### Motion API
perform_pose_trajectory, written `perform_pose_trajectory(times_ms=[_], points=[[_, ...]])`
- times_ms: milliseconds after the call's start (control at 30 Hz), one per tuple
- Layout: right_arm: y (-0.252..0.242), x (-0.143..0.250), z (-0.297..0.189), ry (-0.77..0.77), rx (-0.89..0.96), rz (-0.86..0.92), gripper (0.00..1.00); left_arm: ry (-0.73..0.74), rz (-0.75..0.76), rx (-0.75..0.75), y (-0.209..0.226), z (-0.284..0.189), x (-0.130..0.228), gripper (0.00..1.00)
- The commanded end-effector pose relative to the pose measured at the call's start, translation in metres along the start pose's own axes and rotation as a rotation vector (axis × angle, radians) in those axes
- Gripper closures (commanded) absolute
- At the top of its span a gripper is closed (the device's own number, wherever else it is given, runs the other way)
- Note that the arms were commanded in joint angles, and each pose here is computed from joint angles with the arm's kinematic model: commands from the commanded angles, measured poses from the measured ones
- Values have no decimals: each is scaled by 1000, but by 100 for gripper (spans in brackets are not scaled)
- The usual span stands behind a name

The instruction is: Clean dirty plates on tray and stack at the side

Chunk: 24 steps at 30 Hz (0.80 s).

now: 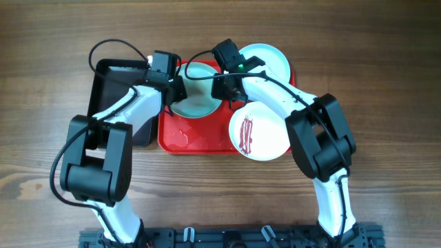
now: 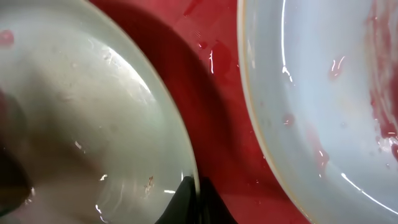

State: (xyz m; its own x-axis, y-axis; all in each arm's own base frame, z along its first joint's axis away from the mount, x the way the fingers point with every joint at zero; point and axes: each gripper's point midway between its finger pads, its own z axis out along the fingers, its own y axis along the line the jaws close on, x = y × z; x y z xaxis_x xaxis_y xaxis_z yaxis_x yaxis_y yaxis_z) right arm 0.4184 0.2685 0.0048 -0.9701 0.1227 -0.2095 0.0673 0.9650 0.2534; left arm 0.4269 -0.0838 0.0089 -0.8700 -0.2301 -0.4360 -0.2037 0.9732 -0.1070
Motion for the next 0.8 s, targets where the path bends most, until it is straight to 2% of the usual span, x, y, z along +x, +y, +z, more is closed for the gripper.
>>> perform_pose_trajectory(times_ms=[0, 200, 400, 567, 767], points=[[-28, 14, 21, 37, 104, 7, 96, 220, -2, 15, 2, 8, 61, 96], [-28, 14, 21, 38, 103, 7, 96, 429, -34, 347, -55, -14, 97, 96], [-28, 15, 21, 42, 102, 4, 96, 467, 9, 572, -88, -33, 98, 96], [-28, 15, 21, 42, 102, 4, 96, 388, 30, 593, -94, -29, 82, 96], [-27, 15, 21, 42, 101, 4, 96, 221, 41, 356, -63, -17, 48, 96]])
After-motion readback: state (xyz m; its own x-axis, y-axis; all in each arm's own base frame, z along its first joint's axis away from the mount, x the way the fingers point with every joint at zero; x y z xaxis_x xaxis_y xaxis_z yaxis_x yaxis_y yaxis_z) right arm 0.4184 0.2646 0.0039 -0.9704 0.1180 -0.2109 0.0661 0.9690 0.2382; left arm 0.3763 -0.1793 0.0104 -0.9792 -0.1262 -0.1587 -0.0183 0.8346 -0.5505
